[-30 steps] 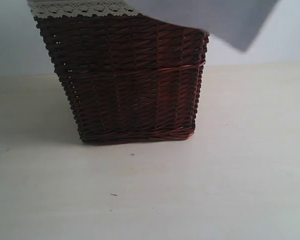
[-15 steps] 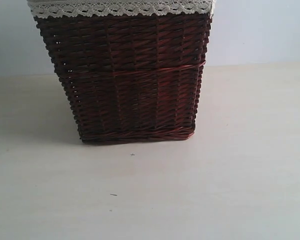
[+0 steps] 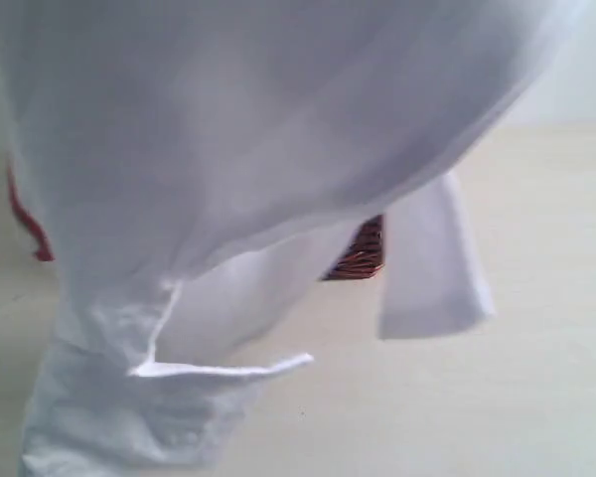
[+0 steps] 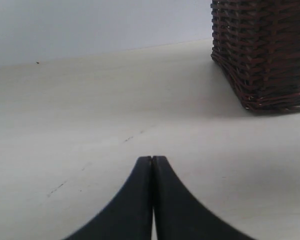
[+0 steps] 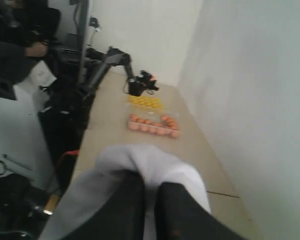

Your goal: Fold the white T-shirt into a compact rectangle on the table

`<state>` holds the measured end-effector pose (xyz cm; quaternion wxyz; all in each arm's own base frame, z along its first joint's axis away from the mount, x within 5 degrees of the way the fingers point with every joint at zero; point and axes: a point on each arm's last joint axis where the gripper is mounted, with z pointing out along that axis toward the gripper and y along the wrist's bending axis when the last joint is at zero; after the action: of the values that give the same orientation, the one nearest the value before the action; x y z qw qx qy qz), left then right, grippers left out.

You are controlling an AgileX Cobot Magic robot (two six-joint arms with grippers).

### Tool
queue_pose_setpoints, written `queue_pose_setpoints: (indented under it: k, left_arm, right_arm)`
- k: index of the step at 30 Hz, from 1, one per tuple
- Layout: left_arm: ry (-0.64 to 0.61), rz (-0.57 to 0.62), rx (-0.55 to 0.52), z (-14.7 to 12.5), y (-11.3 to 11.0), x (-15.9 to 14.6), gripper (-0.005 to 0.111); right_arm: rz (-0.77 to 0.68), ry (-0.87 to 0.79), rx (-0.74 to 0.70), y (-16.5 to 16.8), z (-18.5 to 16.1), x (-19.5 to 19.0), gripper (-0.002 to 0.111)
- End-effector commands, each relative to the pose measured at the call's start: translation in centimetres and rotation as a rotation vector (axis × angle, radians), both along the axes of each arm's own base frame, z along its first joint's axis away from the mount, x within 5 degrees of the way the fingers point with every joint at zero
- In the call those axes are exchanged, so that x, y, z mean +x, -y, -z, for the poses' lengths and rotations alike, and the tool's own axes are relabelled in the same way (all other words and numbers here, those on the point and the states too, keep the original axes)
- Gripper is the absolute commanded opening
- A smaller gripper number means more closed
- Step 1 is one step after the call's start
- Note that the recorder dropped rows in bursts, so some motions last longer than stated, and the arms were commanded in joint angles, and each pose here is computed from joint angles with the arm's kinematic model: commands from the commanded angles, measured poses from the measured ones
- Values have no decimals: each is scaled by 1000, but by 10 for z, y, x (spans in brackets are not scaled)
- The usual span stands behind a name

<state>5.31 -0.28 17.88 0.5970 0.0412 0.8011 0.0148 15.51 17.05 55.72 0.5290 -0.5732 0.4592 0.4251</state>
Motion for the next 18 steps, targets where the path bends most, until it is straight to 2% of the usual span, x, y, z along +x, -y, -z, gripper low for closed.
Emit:
queue_pose_setpoints:
  k: [1, 4, 7, 9, 11, 15, 18]
  left_arm:
    - [18, 3, -5, -2, 0, 0, 0]
    - [18, 3, -5, -2, 0, 0, 0]
    - [18, 3, -5, -2, 0, 0, 0]
    - [18, 3, -5, -2, 0, 0, 0]
    - [18, 3, -5, -2, 0, 0, 0]
    - [18, 3, -5, -2, 0, 0, 0]
    - [18, 3, -5, -2, 0, 0, 0]
  right_arm:
    - [-145, 16, 8, -34, 35, 5, 0]
    - [-178, 50, 69, -53, 42, 12, 0]
    - [-205, 20, 216, -56, 33, 14, 0]
    - [-210, -1, 197, -56, 35, 14, 0]
    - [-182, 4, 47, -58, 48, 17, 0]
    - [-33, 115, -413, -50, 91, 36, 0]
    - [59, 138, -612, -42, 118, 52, 0]
